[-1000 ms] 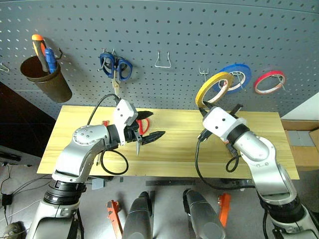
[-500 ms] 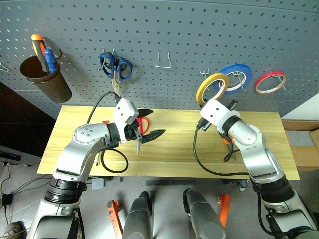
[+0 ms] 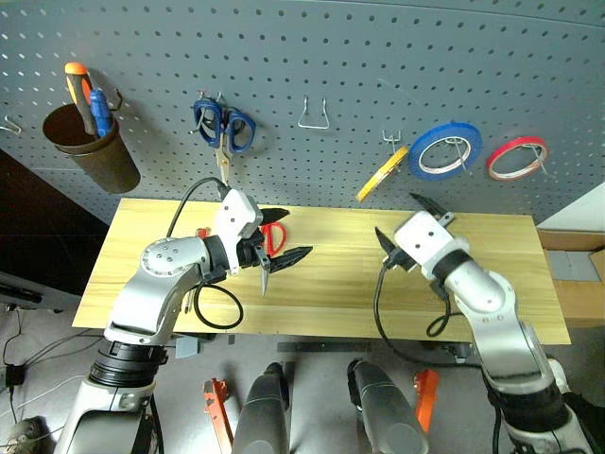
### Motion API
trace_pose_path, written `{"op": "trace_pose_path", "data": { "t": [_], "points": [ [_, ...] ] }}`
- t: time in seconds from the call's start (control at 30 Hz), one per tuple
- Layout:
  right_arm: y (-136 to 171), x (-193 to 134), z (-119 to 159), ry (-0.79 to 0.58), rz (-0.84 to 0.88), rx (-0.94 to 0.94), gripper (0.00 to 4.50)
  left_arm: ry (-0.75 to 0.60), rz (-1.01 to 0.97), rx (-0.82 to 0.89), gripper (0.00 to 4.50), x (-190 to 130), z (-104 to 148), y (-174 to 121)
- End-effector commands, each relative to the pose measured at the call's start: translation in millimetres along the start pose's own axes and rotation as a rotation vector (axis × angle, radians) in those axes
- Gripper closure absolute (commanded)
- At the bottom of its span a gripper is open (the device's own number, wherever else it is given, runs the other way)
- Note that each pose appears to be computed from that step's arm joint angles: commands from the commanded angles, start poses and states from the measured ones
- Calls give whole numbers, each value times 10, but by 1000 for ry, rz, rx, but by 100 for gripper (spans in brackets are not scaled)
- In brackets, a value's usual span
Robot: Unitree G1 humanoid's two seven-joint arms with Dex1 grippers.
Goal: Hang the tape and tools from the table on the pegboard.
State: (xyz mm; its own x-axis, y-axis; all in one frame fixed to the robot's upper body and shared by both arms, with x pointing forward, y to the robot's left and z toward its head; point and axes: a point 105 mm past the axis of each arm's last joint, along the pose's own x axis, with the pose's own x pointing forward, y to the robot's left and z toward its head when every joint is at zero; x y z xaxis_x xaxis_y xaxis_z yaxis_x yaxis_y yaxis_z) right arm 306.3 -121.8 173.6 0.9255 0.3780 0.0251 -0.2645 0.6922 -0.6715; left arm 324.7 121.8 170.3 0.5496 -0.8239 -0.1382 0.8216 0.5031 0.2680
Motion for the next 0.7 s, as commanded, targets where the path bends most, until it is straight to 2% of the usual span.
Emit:
{"op": "trace_pose_path", "data": {
  "t": [0.03,0.13,0.3,0.37,0.57,0.7],
  "points": [
    [-61,-185,-59,61,-84,133,3,-12,0,44,0,-29,56,-6],
    [40,-177,-347,226,-101,396,3,22,-43,82,0,-16,6,-51],
    [-3,-16,-648,370,-118,618,3,46,-81,121,0,16,-29,-90],
    [-31,35,-752,414,-117,659,3,51,-87,135,0,27,-36,-97],
    [-137,126,-1327,620,-132,666,3,57,-90,144,0,7,-42,-106],
    [-145,190,-1503,666,-110,687,3,65,-87,146,0,-18,-52,-109]
  ]
}}
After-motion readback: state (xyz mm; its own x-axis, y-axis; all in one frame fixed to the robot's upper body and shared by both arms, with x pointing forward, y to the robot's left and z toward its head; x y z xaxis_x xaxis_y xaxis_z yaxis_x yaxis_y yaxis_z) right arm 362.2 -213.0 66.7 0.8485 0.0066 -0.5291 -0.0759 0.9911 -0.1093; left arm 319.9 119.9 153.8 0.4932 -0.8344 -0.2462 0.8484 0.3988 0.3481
